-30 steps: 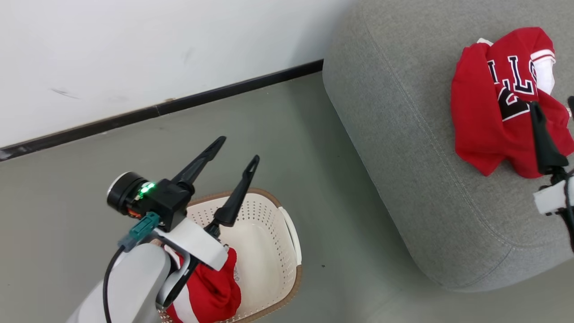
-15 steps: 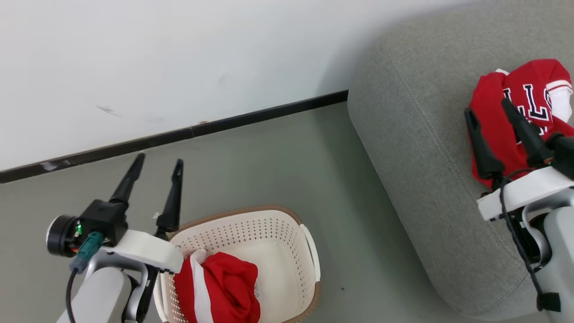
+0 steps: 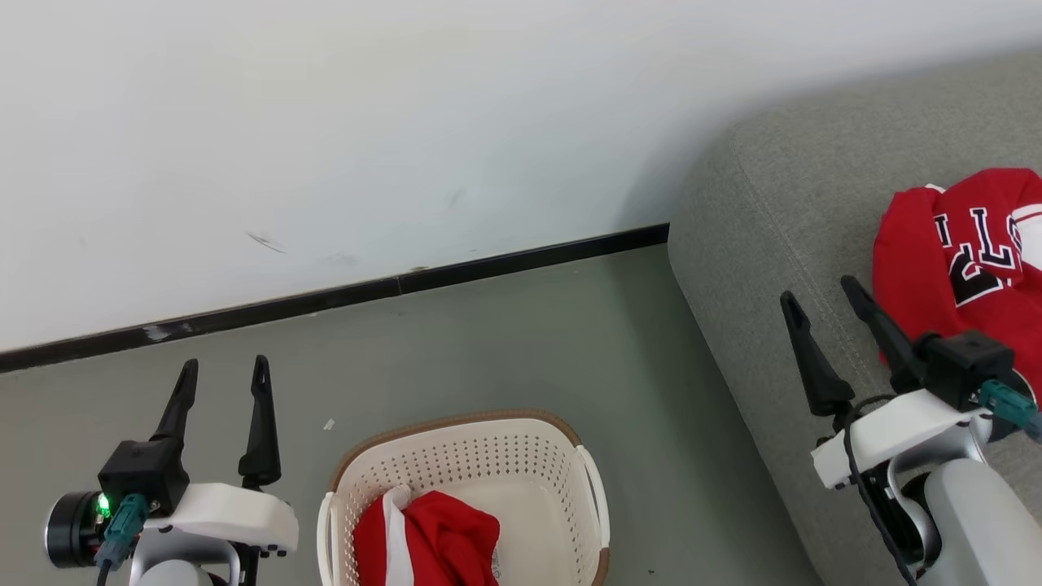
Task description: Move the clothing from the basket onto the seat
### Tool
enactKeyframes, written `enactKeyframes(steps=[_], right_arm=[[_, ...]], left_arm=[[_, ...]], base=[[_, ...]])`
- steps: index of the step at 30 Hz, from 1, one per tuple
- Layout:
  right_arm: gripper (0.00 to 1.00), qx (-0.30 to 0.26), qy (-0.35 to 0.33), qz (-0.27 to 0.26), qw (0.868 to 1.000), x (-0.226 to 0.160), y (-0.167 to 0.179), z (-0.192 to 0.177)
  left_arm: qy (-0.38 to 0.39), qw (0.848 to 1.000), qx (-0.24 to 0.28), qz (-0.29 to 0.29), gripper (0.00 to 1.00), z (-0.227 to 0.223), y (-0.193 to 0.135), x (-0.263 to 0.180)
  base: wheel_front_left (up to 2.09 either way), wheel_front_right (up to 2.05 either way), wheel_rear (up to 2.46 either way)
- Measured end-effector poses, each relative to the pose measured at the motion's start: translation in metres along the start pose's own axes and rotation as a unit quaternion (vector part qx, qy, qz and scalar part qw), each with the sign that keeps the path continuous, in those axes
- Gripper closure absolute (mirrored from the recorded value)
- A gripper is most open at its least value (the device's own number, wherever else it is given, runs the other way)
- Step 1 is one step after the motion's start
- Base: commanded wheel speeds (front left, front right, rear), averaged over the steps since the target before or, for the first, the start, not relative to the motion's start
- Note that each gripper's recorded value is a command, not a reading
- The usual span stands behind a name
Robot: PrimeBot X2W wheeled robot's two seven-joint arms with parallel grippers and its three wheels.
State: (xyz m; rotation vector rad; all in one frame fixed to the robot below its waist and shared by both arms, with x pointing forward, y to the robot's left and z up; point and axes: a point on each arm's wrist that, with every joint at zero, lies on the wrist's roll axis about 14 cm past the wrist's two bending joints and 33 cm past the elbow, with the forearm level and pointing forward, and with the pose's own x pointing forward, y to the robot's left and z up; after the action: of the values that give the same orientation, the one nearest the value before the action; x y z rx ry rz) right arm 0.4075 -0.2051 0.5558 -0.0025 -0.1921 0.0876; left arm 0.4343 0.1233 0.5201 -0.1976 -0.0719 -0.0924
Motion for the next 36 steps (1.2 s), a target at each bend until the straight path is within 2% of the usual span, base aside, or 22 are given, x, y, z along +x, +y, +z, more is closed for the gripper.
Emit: enactKeyframes(steps=[5, 15, 36], right_arm=[[0.0, 0.01, 0.014, 0.004, 1.0, -0.018, 0.011, -0.009], [0.0, 0.022, 0.018, -0.004, 1.0, -0.043, 0.024, -0.013], [0.0, 0.02, 0.017, 0.001, 1.0, -0.067, 0.04, -0.011]], left_arm=[[0.001, 1.0, 0.01, 0.027, 0.0, 0.002, 0.019, -0.02], [0.011, 0.999, 0.009, 0.05, 0.0, -0.002, 0.03, -0.048], [0.017, 0.998, 0.013, 0.052, 0.0, -0.007, 0.033, -0.076]], base=[[0.0, 0.0, 0.0], [0.0, 0.0, 0.0], [0.0, 0.0, 0.0]])
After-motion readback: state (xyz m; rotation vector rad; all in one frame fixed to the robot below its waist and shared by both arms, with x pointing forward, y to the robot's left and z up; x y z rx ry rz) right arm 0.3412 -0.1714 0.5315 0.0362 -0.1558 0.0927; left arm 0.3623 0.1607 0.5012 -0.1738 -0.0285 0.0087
